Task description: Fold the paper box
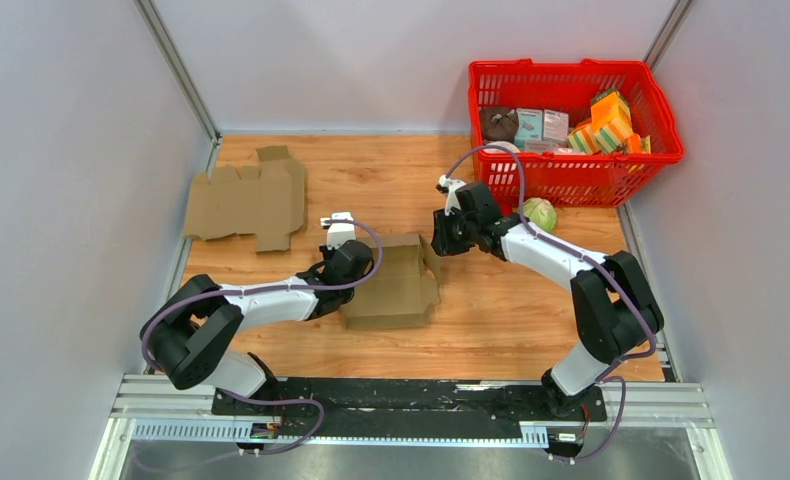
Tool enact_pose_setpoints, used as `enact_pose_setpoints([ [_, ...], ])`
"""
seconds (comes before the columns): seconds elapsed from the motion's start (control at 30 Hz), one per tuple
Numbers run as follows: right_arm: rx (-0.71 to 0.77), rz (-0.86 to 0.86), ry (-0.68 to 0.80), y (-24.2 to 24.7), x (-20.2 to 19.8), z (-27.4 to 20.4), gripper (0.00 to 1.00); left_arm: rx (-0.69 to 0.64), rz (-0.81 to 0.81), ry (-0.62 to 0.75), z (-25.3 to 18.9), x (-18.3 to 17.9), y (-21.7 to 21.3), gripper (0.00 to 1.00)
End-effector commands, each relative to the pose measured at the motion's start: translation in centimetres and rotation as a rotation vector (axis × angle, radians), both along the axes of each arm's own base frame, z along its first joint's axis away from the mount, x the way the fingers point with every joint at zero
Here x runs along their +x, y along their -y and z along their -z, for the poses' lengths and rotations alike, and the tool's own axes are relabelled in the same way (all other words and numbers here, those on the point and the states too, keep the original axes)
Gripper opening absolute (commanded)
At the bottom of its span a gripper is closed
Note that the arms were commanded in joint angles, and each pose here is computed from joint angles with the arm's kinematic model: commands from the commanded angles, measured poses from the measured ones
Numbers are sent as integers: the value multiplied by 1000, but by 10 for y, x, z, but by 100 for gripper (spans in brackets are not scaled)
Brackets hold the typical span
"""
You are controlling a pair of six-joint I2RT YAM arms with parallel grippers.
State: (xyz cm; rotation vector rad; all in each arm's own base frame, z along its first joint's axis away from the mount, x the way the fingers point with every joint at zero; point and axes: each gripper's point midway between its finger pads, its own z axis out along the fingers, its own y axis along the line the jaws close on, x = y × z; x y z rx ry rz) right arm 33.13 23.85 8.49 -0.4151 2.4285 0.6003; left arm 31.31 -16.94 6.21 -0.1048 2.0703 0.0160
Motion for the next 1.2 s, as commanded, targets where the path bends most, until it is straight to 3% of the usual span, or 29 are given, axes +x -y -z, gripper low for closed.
enact_pose_setpoints([
  [0.0,121,-50,-3,-25,-5,-18,29,-9,43,-31,7,-3,9,0],
  [0.1,138,-79,-26,-34,-14,-14,29,-11,41,-30,6,-4,9,0],
  [0.17,73,-26,-32,-22,-12,-8,29,-9,43,-29,5,-3,9,0],
  [0.3,-88,308,-11,47,6,-5,42,-2,37,-29,5,-5,6,0],
  [0.47,48,213,-30,33,-28,-9,51,-10,37,-34,9,-6,7,0],
  [0.5,63,202,-78,35,-46,10,52,-14,37,-35,10,-5,7,0],
  [0.6,159,136,-39,18,-59,4,54,-18,38,-39,11,-5,8,0],
  [0.7,143,56,-23,2,-67,8,55,-15,38,-40,12,-5,8,0],
  [0.87,95,88,-10,1,-50,20,58,-8,37,-36,9,-6,7,0],
  [1.17,-64,129,32,12,-28,41,56,-6,33,-34,9,-6,5,0],
])
